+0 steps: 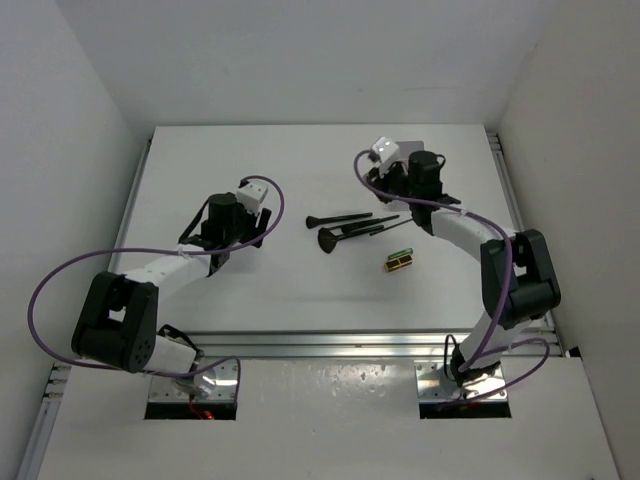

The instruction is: Organize the makeup

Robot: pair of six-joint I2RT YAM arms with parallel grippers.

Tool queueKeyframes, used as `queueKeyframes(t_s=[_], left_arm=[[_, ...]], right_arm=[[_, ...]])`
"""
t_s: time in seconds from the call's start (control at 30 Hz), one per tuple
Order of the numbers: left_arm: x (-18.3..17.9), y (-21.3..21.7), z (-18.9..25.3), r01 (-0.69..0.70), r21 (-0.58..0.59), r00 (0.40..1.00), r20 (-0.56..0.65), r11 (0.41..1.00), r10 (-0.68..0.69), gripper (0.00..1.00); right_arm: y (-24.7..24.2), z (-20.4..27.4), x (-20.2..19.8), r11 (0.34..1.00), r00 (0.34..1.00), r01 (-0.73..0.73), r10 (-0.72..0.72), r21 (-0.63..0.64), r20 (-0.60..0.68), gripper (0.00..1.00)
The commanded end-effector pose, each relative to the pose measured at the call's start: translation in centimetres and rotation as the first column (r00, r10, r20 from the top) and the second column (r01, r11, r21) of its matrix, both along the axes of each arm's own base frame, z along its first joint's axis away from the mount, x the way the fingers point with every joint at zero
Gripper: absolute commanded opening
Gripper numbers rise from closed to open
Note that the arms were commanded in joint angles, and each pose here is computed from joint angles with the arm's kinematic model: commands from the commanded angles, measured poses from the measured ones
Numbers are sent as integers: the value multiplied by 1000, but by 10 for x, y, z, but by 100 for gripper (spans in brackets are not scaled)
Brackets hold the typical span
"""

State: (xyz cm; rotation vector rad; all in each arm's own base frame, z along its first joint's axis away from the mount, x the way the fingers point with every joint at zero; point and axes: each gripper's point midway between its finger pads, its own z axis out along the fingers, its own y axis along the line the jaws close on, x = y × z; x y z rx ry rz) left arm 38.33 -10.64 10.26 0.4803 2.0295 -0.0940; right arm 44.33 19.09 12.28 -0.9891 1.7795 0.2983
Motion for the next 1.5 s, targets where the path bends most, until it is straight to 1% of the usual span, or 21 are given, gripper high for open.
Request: queueKeyframes(t_s=[0.0, 0.03, 0.07, 0.1, 0.17, 0.2, 0.3, 0.5, 0.53, 0.6, 0.63, 0.8, 0.83, 0.9, 1.0, 1.03, 1.13, 1.3, 1.33, 1.37, 1.47], left_arm=[[4, -4, 15, 11, -14, 998, 57, 1000, -10, 72], [2, -4, 11, 11, -11, 999, 48, 1000, -10, 72], [2, -4, 11, 11, -11, 999, 48, 1000, -10, 72], [2, -4, 11, 11, -11, 999, 48, 1000, -10, 72], [3, -4, 13, 11, -14, 998, 56, 1000, -10, 72], [3, -4, 13, 11, -14, 998, 57, 1000, -10, 72], [1, -2, 9, 3, -7, 999, 49, 1000, -2, 72], [2, 0, 9, -5, -3, 999, 50, 1000, 6, 72], [2, 0, 9, -5, -3, 999, 50, 1000, 6, 72], [4, -1, 13, -5, -6, 998, 59, 1000, 6, 72], [3, -1, 8, -5, -1, 999, 41, 1000, 5, 72], [5, -1, 12, -5, -3, 999, 50, 1000, 6, 72], [5, -1, 12, -5, -3, 999, 50, 1000, 6, 72], [5, -1, 12, -5, -3, 999, 50, 1000, 6, 72], [5, -1, 12, -5, -3, 999, 50, 1000, 6, 72], [4, -1, 6, -5, 2, 999, 33, 1000, 5, 72], [6, -1, 10, -1, 7, 999, 44, 1000, 1, 72], [9, -2, 11, -1, 7, 999, 44, 1000, 1, 72], [9, -2, 11, -1, 7, 999, 44, 1000, 1, 72], [9, -2, 11, -1, 7, 999, 44, 1000, 1, 72], [9, -2, 11, -1, 7, 999, 44, 1000, 1, 72]], right_arm=[[-22, 76, 46, 898, 956, 199, -267, 393, 126, 0], [-34, 87, 56, 866, 929, 245, -338, 436, 150, 0], [-46, 76, 65, 846, 907, 312, -401, 433, 130, 0], [-51, 73, 68, 839, 895, 337, -427, 427, 131, 0], [-74, 64, 80, 795, 840, 445, -530, 411, 117, 0], [-82, 54, 83, 781, 823, 484, -560, 396, 98, 0], [-97, 38, 89, 760, 799, 531, -596, 374, 77, 0], [-109, 18, 84, 763, 792, 556, -607, 331, 69, 0], [-112, 4, 79, 763, 790, 567, -610, 310, 57, 0], [-123, -1, 80, 755, 778, 579, -625, 307, 69, 0], [-125, -8, 78, 757, 779, 582, -624, 298, 65, 0], [-136, -15, 80, 767, 779, 585, -622, 265, 80, 0], [-129, -15, 79, 788, 804, 553, -590, 270, 75, 0], [-125, -20, 75, 798, 819, 536, -571, 275, 58, 0], [-123, -26, 71, 789, 820, 536, -572, 300, 37, 0], [-124, -28, 71, 785, 818, 539, -574, 305, 32, 0], [-121, -18, 79, 767, 813, 531, -581, 362, 39, 0], [-113, -9, 89, 769, 829, 494, -557, 405, 47, 0], [-111, -10, 88, 771, 833, 491, -552, 406, 42, 1], [-111, -12, 87, 769, 833, 493, -553, 407, 36, 4], [-114, -22, 77, 761, 828, 509, -561, 402, 13, 18]])
